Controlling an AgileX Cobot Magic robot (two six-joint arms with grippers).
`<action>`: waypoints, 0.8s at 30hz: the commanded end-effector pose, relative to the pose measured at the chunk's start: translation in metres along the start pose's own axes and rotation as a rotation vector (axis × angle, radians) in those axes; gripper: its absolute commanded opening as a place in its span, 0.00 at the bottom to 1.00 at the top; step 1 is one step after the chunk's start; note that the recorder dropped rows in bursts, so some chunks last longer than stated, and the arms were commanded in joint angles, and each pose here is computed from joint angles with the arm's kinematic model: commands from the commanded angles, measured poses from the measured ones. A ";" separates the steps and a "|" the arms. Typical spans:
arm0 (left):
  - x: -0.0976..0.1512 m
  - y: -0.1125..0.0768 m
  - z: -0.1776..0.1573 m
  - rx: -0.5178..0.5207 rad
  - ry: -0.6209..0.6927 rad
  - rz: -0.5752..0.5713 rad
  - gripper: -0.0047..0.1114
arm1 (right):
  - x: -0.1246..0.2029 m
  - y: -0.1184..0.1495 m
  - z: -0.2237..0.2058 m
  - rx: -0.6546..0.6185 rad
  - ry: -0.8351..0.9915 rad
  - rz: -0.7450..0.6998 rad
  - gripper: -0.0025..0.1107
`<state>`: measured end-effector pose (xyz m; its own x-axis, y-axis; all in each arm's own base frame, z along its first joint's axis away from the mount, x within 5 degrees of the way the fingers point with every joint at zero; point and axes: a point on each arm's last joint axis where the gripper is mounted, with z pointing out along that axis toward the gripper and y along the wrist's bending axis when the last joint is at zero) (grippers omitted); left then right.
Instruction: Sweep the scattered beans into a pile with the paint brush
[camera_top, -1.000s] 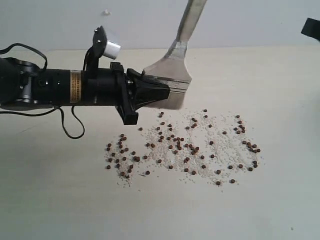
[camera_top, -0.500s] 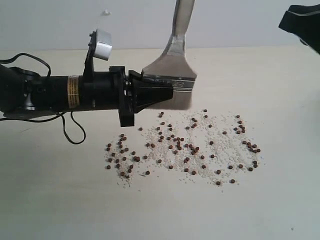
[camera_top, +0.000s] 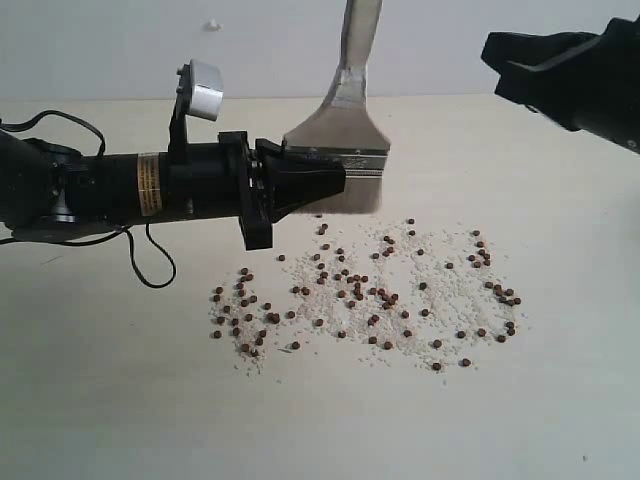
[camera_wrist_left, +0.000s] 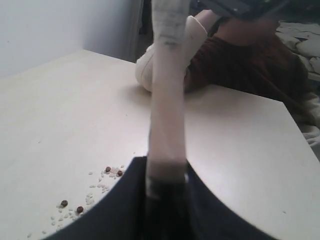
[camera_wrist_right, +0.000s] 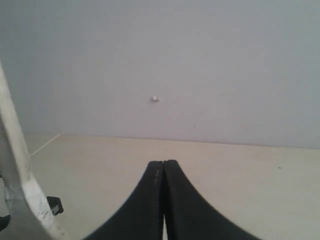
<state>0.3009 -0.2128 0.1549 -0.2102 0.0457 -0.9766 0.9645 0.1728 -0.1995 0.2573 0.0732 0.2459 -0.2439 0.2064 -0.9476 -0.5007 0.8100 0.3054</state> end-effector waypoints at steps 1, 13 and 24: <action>0.000 0.001 0.000 -0.018 -0.010 -0.008 0.04 | 0.000 0.017 0.010 -0.049 -0.052 -0.069 0.02; 0.001 0.000 0.000 -0.011 -0.001 -0.008 0.04 | -0.012 0.066 0.049 -0.099 -0.009 -0.156 0.02; 0.003 0.001 0.000 -0.022 0.026 -0.004 0.04 | -0.007 0.076 0.060 -0.120 0.028 -0.145 0.02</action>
<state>0.3017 -0.2124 0.1512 -0.2142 0.0763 -0.9738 0.9622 0.1881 -0.1969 0.2701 0.1647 0.2681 -0.1866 0.0745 -0.9796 -0.6264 0.7591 0.1770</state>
